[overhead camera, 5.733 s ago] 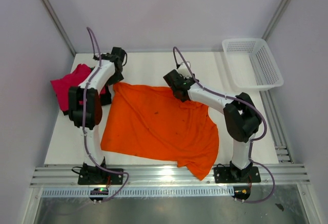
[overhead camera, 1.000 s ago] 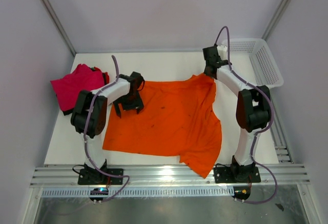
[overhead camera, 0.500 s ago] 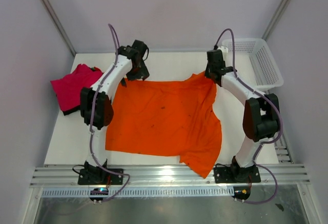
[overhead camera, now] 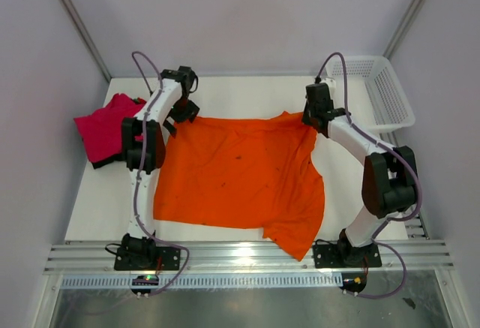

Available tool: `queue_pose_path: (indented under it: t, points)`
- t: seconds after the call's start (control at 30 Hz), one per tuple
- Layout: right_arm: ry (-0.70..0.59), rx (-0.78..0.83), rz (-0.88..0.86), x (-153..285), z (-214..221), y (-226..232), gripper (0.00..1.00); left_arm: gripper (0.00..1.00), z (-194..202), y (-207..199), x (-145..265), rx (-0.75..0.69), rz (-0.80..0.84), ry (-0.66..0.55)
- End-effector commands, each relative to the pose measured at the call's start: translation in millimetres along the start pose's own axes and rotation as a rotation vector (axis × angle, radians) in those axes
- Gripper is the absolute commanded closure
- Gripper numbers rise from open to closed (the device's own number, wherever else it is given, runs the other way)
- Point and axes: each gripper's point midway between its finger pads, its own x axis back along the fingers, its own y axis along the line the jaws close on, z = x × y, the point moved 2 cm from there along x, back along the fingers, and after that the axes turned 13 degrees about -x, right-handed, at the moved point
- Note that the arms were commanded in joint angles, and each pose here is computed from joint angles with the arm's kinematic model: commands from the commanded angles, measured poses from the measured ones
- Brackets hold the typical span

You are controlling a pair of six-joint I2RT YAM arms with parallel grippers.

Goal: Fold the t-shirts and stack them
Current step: Grap the side of the flattened tshirt furthest away from the robot with both arms

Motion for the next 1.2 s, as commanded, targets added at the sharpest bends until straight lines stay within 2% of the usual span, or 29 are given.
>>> queue_pose_path:
  t: [0.0, 0.13, 0.4, 0.63, 0.8, 1.17]
  points:
    - [-0.082, -0.037, -0.067, 18.6, -24.8, 12.3, 0.87, 0.03, 14.1, -14.8, -10.6, 0.124, 0.027, 0.063]
    - [-0.088, -0.036, -0.075, 23.5, -26.0, 11.6, 0.87, 0.03, 12.9, -36.9, -20.3, 0.182, 0.12, 0.065]
    - [-0.065, -0.022, -0.077, 25.9, -17.0, 7.0, 0.87, 0.03, -35.0, -79.1, 5.8, 0.225, 0.368, -0.11]
    - [-0.042, -0.005, -0.059, 19.6, -8.7, 3.1, 0.87, 0.04, -56.6, -87.2, 17.5, 0.275, 0.436, -0.124]
    - [-0.019, -0.003, -0.046, 12.9, -4.0, 3.2, 0.87, 0.05, -68.2, -78.5, 10.8, 0.297, 0.403, -0.161]
    - [-0.024, 0.015, -0.032, 16.3, -7.2, 0.5, 0.87, 0.07, -47.7, -49.5, -48.6, 0.268, 0.215, -0.105]
